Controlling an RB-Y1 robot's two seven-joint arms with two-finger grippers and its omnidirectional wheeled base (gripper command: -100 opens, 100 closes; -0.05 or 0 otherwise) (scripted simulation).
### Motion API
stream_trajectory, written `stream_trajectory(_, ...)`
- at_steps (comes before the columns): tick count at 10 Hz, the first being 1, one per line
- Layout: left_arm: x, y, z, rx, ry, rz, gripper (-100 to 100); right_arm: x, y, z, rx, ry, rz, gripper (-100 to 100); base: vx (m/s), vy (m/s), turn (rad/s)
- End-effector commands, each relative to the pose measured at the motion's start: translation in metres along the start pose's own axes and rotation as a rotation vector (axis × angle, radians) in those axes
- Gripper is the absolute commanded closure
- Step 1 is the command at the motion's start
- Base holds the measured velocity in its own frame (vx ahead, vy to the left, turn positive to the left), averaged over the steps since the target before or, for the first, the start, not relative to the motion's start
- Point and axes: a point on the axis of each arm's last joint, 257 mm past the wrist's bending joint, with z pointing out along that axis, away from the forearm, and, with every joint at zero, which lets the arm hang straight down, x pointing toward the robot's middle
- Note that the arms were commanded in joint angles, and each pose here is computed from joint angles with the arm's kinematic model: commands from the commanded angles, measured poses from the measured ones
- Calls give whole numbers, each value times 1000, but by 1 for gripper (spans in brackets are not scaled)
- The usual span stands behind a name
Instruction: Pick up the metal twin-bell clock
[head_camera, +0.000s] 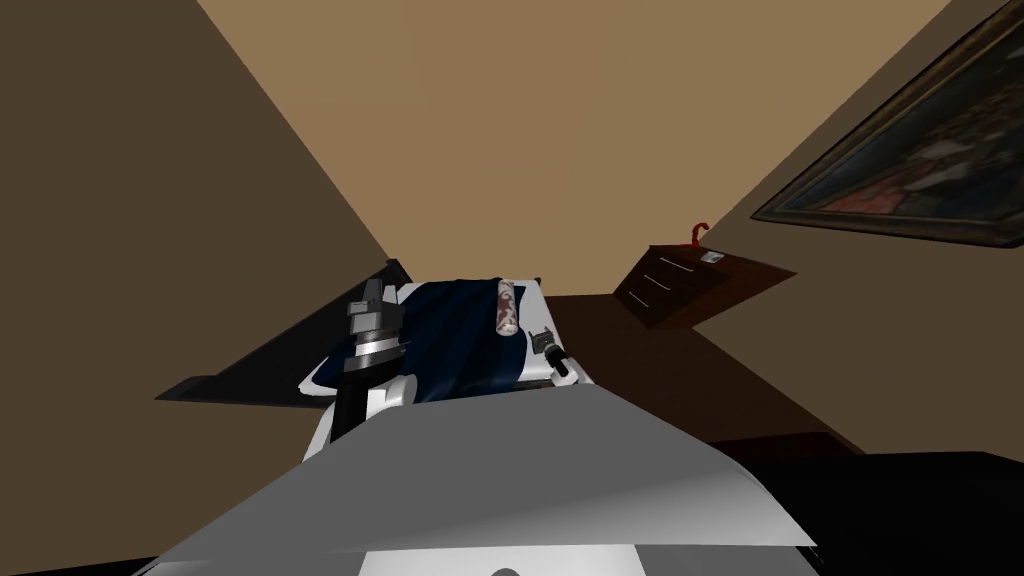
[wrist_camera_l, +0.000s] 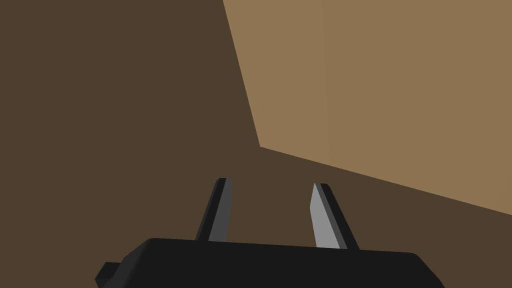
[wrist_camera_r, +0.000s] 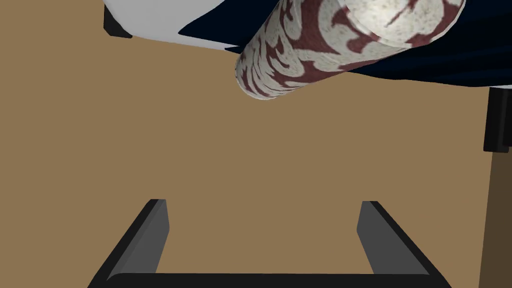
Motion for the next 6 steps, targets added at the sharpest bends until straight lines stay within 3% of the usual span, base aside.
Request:
stream_trajectory(1,0,0,0,0,0,0,0,22,4,2,-4,62,-82,-100,12,-19,64)
stream_trajectory(6,0,0,0,0,0,0,0,57,8,5,-18,156,-234,-100,15,-18,48)
